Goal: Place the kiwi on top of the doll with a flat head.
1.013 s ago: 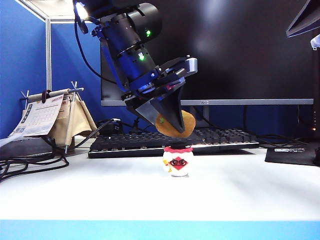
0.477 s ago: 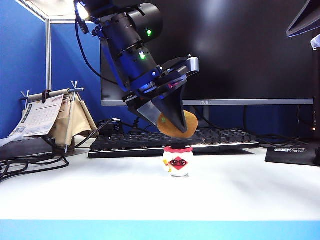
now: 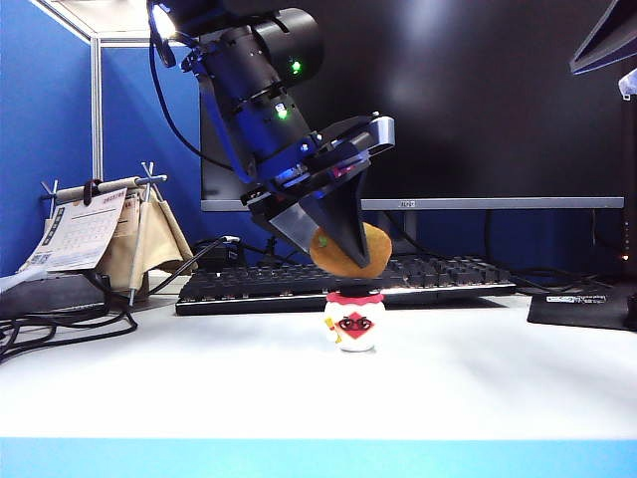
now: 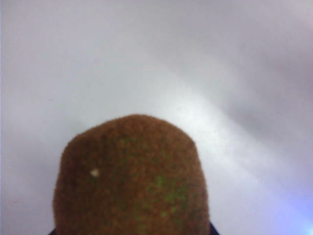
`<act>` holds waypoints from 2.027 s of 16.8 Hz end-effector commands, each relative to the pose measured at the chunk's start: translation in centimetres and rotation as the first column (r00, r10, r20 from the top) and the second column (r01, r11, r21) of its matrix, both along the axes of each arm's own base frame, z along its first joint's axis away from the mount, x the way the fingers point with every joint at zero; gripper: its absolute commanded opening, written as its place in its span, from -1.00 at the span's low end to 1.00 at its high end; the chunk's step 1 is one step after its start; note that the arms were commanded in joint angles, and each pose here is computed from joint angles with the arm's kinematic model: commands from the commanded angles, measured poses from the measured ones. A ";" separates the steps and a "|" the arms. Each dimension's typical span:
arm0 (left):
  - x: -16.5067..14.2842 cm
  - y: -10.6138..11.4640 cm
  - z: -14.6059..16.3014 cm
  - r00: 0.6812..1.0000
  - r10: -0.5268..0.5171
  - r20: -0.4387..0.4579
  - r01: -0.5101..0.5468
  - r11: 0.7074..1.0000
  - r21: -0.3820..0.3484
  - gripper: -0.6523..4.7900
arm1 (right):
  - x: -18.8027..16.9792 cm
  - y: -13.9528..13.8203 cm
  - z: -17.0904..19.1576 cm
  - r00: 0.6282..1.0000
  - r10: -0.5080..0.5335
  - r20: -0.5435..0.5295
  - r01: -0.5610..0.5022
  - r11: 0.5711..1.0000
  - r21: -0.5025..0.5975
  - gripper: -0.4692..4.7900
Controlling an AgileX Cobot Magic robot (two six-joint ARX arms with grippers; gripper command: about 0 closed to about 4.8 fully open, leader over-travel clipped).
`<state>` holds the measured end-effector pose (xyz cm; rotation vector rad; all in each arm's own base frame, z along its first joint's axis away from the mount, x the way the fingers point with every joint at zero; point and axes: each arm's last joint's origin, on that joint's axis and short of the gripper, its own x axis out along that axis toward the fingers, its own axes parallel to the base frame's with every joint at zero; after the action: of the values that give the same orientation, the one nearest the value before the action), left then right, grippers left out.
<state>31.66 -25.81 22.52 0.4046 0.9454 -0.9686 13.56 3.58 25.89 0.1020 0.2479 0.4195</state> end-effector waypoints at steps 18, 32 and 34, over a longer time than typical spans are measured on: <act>0.4 -0.2 -0.4 0.998 0.067 -0.008 -0.068 0.998 -0.014 0.24 | 0.0 0.0 0.1 1.000 0.001 0.007 -0.001 1.000 -0.003 0.27; 0.2 -0.1 -0.5 0.997 0.073 -0.035 -0.072 0.997 0.003 0.76 | 0.0 0.0 0.1 1.000 0.001 0.006 -0.001 1.000 -0.003 0.27; 0.2 -0.1 -0.5 0.997 0.072 -0.038 -0.072 0.997 0.006 0.77 | 0.0 0.0 0.1 1.000 0.001 0.005 -0.001 1.000 -0.003 0.27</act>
<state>31.88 -25.86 21.76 0.3585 0.9954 -0.9085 13.53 3.57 25.75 0.1021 0.2629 0.4181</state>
